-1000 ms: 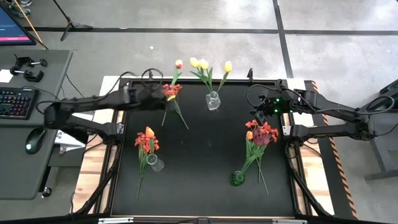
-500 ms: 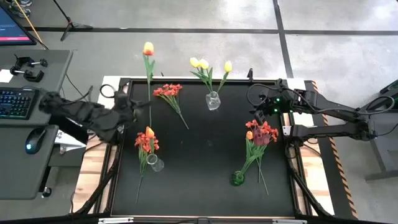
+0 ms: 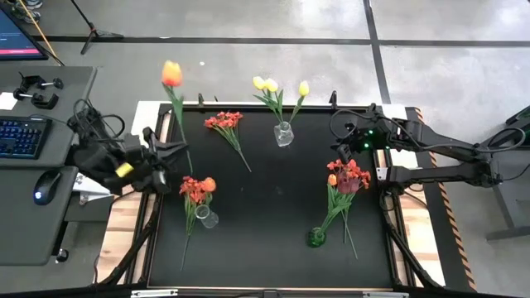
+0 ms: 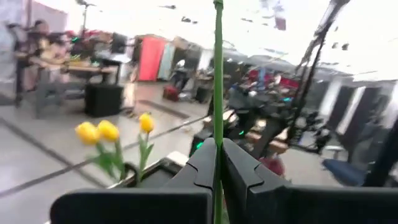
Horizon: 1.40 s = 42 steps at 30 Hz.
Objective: Sort flowers into vase by color
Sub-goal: Put the top orange tulip into the bottom transparent vase
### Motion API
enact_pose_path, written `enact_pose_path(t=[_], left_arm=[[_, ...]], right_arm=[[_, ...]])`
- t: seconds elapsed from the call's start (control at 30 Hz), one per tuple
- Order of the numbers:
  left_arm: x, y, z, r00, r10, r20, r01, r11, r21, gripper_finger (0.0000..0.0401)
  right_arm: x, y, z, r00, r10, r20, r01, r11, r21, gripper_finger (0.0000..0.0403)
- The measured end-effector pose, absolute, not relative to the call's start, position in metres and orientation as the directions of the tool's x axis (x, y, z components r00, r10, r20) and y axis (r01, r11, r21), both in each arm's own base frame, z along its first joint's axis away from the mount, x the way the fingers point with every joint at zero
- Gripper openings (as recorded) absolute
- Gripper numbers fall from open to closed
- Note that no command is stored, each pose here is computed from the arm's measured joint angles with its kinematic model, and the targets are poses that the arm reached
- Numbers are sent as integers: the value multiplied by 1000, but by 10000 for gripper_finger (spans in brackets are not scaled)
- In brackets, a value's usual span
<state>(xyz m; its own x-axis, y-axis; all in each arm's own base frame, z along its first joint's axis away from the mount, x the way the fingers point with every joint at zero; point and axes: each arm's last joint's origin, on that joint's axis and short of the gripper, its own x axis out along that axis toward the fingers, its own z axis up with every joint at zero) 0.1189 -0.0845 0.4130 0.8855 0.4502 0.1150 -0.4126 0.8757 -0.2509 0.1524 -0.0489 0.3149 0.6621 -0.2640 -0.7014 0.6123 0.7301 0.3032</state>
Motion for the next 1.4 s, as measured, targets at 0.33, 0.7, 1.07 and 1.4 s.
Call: enact_pose_path(t=[0.33, 0.7, 1.07, 1.4], left_arm=[[104, -128, 403, 981, 165, 101, -126, 941, -314, 0], [84, -173, 326, 956, 293, 0, -274, 895, -351, 0], [93, -157, 287, 929, 370, 0, -337, 846, -412, 0], [86, -146, 298, 936, 352, 0, -322, 856, -404, 0]], right_arm=[[152, -49, 315, 662, -264, -701, 643, 681, 351, 169], [152, -49, 315, 662, -264, -701, 674, 618, 404, 169], [155, -50, 317, 682, -274, -678, 668, 613, 423, 169], [155, -51, 317, 673, -309, -672, 678, 622, 393, 169]])
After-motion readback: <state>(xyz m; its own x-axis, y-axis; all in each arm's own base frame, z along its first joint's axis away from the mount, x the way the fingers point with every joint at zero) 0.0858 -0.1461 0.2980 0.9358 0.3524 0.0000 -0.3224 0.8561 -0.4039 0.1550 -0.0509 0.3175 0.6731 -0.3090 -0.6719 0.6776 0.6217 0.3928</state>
